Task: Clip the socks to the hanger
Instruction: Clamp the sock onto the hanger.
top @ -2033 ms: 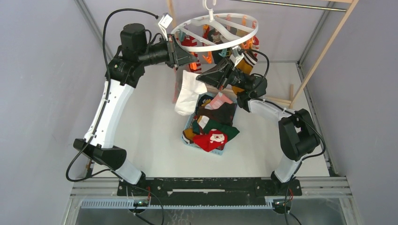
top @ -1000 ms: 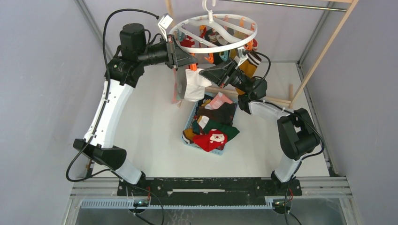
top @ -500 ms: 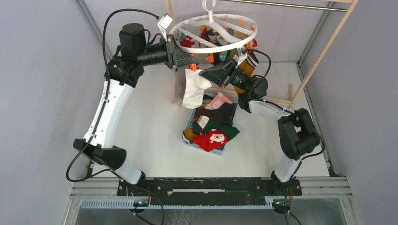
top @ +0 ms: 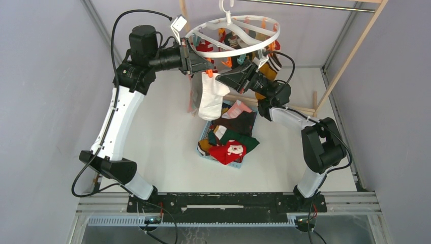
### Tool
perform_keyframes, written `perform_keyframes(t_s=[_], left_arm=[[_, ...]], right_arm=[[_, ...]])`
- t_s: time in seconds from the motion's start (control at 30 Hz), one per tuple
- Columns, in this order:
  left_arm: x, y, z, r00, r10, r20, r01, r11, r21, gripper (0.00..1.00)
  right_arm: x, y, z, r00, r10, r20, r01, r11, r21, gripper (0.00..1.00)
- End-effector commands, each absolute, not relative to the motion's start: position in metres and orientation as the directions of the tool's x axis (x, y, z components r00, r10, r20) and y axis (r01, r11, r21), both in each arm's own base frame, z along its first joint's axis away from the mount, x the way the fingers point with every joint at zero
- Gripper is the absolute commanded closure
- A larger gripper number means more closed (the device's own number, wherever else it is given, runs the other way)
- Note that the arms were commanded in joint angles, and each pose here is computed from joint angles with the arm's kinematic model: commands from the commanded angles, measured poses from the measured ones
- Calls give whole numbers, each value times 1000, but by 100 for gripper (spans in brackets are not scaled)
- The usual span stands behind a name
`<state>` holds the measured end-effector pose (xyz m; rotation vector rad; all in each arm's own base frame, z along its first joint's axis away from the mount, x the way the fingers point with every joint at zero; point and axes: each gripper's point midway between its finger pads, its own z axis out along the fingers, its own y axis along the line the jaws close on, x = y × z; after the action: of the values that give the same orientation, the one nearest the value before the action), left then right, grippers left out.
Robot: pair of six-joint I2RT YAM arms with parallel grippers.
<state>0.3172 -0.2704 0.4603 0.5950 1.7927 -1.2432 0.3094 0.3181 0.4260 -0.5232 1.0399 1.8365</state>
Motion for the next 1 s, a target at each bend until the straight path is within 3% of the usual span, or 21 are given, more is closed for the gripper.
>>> perform_keyframes(t_s=[0.0,0.6,0.73,0.83,0.97], left_arm=[[290,-269,480,-489,-75,-869,816,313,-486,100],[291,-268,481,-486,-80,-870,814,322,-484,97],[292,-267,481,-488,-84,-869,810,328,-486,75],[293,-267,480,-492,-87,-866,806,330,-491,54],[293,-266,478,-492,-88,-866,805,334,-491,40]], right_arm=[[300,311,458,-405,591,-698,-913,-225,340,100],[306,313,464,-397,655,-644,-913,-205,354,100],[305,314,463,-399,653,-643,-911,-207,356,100],[304,314,465,-397,654,-643,-913,-208,352,100],[305,312,466,-402,658,-636,-910,-210,358,100]])
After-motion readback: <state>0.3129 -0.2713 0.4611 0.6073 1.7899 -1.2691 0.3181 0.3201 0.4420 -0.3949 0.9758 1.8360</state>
